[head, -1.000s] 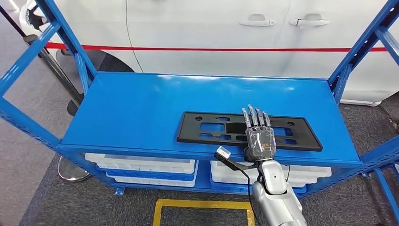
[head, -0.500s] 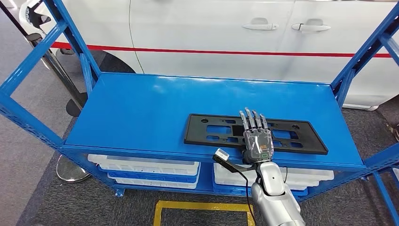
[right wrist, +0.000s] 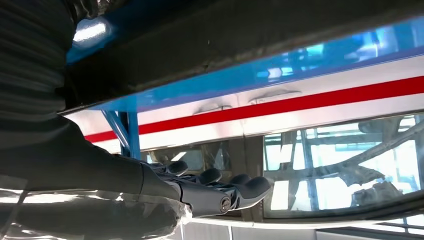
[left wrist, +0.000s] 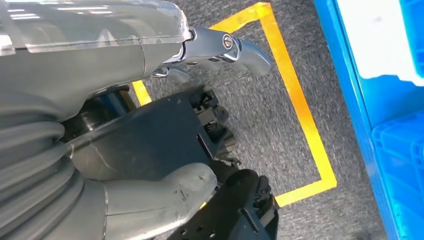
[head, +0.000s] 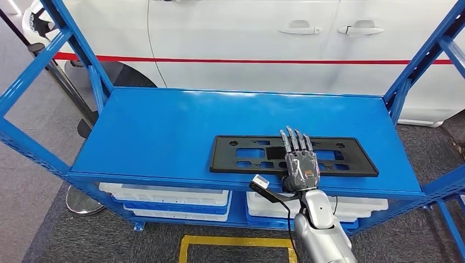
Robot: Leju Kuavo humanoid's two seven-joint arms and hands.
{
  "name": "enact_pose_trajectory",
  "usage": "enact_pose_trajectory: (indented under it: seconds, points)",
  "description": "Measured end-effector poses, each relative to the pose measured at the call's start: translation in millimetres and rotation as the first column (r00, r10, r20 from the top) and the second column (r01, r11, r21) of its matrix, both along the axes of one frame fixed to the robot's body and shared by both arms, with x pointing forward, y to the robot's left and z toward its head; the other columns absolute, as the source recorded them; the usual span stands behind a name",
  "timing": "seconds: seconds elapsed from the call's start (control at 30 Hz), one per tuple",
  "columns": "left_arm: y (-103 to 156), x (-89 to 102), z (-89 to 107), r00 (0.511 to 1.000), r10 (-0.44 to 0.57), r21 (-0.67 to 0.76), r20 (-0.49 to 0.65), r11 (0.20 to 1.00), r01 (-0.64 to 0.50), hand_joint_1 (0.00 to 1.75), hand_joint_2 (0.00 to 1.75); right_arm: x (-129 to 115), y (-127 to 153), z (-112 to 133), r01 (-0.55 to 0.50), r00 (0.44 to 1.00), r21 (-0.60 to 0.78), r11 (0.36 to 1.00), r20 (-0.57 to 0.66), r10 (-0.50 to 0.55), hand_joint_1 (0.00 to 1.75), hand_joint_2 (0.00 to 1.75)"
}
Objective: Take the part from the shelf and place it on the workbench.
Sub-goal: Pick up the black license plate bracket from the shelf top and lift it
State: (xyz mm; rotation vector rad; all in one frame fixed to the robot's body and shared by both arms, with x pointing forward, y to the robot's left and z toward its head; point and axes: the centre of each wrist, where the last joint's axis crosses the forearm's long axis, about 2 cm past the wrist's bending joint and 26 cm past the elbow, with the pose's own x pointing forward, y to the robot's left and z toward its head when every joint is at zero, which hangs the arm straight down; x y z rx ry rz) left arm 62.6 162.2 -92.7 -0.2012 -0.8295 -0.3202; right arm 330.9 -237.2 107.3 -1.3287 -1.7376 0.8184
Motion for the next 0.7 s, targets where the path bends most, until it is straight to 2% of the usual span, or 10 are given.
enact_pose_trajectory:
  seconds: [0.47,0.6,0.63,0.7]
  points:
    - [0,-0.1,0.0,1.0,0.002,0.008,0.004,1.0,-0.002,0.0,1.75,-2,0,-1,-0.012,1.0,-0.009,1.0,0.002,0.012,0.0,1.75]
    - [5,1.4,-1.1,1.0,0.02,-0.009,0.001,1.0,-0.02,0.0,1.75,-1,0,-1,-0.037,0.999,-0.008,0.999,0.009,0.037,1.75,1.75]
    - [13,2.7,-2.8,0.999,0.039,-0.015,-0.011,0.999,-0.039,0.0,1.75,1,0,0,-0.054,0.998,-0.003,0.999,0.01,0.054,1.75,1.75]
    - [39,5.4,-7.6,0.996,0.08,-0.006,-0.044,0.997,-0.08,0.0,0.87,10,5,4,-0.087,0.996,0.009,0.996,0.017,0.087,1.75,1.75]
